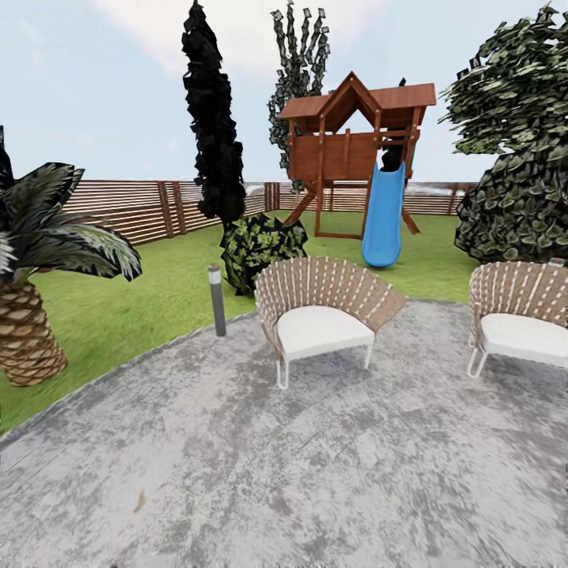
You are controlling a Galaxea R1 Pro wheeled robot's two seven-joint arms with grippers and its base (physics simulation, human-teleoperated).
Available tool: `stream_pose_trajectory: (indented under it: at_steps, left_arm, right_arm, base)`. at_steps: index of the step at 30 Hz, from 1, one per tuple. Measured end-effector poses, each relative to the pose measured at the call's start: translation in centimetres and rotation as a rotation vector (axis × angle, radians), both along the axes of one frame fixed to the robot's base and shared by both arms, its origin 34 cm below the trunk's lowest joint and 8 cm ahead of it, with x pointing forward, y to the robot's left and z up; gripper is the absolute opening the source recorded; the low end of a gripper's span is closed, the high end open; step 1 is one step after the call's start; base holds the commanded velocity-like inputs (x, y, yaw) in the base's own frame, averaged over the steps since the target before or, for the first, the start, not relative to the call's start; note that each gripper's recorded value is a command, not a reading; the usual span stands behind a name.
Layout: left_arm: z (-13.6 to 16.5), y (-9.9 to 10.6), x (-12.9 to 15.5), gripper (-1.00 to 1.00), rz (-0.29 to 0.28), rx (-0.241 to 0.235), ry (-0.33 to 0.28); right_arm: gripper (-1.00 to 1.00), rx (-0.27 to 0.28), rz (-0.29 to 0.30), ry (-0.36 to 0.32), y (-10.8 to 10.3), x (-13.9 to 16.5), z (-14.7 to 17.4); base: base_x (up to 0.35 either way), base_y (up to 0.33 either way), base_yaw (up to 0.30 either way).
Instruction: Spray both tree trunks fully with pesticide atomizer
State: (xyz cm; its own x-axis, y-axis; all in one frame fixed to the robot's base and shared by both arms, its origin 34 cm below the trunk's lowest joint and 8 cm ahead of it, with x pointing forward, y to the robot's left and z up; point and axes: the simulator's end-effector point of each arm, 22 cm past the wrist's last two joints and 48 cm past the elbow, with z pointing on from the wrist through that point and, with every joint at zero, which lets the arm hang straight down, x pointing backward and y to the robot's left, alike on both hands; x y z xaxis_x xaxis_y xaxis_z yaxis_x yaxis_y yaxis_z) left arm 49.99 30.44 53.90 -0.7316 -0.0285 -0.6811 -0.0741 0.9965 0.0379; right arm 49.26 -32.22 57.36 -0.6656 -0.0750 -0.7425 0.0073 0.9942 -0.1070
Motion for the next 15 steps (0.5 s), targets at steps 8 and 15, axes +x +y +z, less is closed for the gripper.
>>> stream_pose_trajectory:
  at_steps: [8, 15]
  left_arm:
    - [0.22, -0.07, 0.26, 1.00, -0.001, -0.001, -0.008]
    - [-0.14, -0.06, 0.20, 1.00, 0.000, -0.001, -0.007]
  right_arm:
    - [1.00, 0.000, 0.002, -0.002, 0.05, 0.05, 0.07]
    - [1.00, 0.000, 0.001, -0.001, 0.05, 0.02, -0.28]
  base:
    - [-0.042, -0.020, 0.063]
    - [-0.002, -0.001, 0.255]
